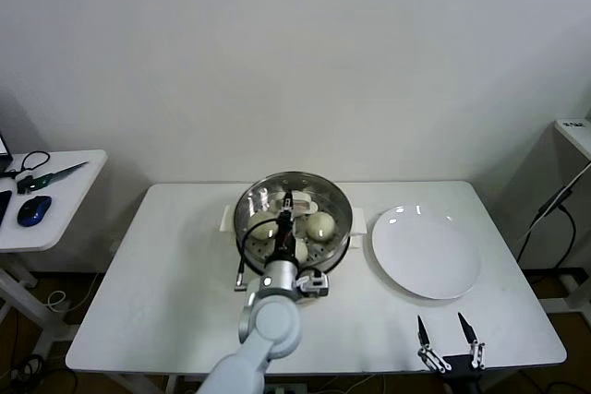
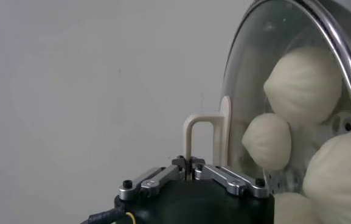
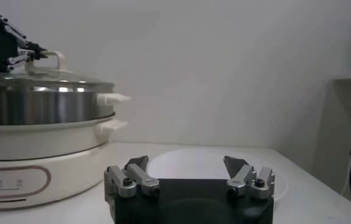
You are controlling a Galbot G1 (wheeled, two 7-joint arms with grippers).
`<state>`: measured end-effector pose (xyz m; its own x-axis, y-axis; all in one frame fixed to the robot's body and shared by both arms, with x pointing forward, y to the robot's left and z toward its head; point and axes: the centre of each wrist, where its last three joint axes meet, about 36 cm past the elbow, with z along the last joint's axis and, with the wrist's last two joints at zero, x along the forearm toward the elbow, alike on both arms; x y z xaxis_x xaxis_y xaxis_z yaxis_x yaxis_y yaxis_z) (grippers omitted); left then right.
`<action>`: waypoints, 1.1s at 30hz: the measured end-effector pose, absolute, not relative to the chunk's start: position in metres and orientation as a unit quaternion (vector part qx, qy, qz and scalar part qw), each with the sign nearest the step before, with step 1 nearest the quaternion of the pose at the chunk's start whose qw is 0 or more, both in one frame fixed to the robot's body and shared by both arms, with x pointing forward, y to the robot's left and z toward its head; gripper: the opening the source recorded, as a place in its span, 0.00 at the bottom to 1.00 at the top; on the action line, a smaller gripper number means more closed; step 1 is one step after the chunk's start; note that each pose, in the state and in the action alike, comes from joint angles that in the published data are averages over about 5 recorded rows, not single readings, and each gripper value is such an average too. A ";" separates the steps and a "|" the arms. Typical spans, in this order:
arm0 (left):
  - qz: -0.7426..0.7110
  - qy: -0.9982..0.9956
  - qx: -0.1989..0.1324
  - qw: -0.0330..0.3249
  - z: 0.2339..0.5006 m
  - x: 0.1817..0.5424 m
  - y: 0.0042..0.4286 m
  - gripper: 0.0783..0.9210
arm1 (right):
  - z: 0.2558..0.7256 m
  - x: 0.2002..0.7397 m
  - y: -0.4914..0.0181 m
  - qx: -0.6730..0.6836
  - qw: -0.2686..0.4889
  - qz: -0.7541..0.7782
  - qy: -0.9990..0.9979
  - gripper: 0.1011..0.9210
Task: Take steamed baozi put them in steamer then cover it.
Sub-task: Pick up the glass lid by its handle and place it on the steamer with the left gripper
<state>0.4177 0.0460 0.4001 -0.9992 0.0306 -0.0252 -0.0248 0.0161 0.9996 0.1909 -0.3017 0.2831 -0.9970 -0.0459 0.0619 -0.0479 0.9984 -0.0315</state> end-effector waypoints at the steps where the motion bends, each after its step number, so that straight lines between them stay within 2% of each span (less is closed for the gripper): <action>1: 0.702 0.712 0.002 0.019 0.400 0.418 0.046 0.06 | 0.283 0.191 -0.301 0.024 0.030 0.017 -0.999 0.88; 9: 0.703 0.711 0.002 0.017 0.398 0.418 0.048 0.06 | 0.286 0.192 -0.300 0.024 0.025 0.016 -0.999 0.88; 12: 0.700 0.714 0.007 0.015 0.399 0.416 0.049 0.10 | 0.288 0.193 -0.300 0.023 0.026 0.014 -0.999 0.88; 19: 0.682 0.731 0.021 0.009 0.409 0.405 0.054 0.34 | 0.292 0.195 -0.299 0.013 0.035 0.005 -0.999 0.88; 27: 0.641 0.767 0.027 0.013 0.437 0.385 0.071 0.60 | 0.297 0.201 -0.295 0.006 0.044 -0.006 -0.999 0.88; 33: 0.579 0.813 0.055 0.019 0.456 0.361 0.091 0.81 | 0.300 0.206 -0.295 0.003 0.045 -0.007 -0.999 0.88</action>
